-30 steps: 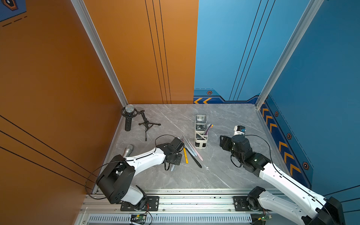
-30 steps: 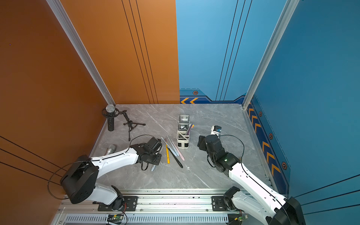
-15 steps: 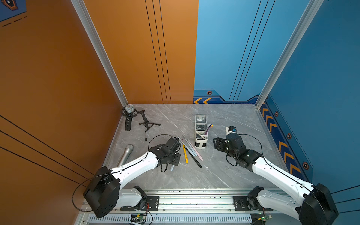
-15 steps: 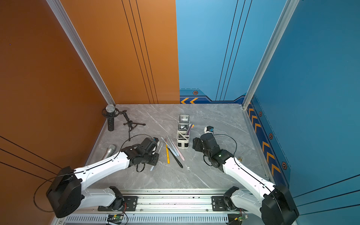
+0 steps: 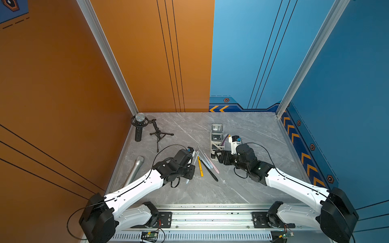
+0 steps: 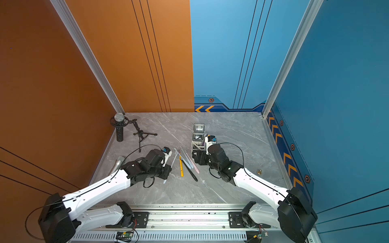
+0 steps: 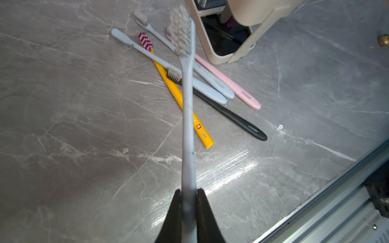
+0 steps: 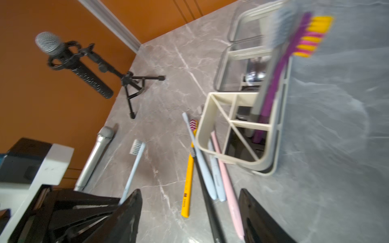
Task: Place the toothbrush into the toothbrush holder
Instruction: Pick up the toothbrush from the center of the board.
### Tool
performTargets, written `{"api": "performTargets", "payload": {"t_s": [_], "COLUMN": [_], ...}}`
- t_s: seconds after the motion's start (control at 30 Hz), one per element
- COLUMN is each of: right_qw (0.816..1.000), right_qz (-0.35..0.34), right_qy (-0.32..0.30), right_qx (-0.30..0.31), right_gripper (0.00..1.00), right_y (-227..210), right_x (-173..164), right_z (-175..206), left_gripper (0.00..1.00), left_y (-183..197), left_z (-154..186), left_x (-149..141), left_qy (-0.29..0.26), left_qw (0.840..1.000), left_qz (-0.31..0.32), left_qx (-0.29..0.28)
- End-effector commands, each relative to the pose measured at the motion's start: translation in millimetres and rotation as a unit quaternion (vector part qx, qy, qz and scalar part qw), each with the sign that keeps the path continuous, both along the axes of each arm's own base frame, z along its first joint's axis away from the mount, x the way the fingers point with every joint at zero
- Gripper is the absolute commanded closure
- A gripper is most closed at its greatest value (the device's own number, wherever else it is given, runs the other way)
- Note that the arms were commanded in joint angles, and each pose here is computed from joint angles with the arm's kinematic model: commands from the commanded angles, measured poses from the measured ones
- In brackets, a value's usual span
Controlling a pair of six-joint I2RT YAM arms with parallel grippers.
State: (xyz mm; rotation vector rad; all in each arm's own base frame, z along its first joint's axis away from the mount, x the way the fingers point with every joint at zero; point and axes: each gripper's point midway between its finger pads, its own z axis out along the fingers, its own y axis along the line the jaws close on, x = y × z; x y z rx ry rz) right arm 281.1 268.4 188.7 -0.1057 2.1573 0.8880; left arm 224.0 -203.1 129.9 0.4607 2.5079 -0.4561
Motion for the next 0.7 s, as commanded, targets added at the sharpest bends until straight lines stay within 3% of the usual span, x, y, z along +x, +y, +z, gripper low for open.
{"api": "performTargets", "payload": {"t_s": [0.0, 0.23, 0.67], "right_qw": [0.998, 0.997, 0.996], "right_qz": [0.036, 0.049, 0.050], "right_qy": [-0.041, -0.030, -0.022], "right_qx": [0.037, 0.053, 0.064], "right_gripper": [0.26, 0.26, 0.29], "right_y": [25.0, 46.8, 60.9], "right_x": [-1.8, 3.5, 15.8], "right_z": [31.8, 33.4, 32.0], "left_gripper": [1.00, 1.00, 1.00], "left_y": [-12.4, -25.9, -40.1], "left_z": [30.0, 56.4, 61.6], "left_x": [-3.0, -3.7, -1.1], "left_qy": [-0.029, -0.061, -0.077], "left_qw": [0.999, 0.996, 0.994], "left_qz": [-0.034, -0.058, -0.075], "left_qx": [-0.022, -0.037, -0.019]}}
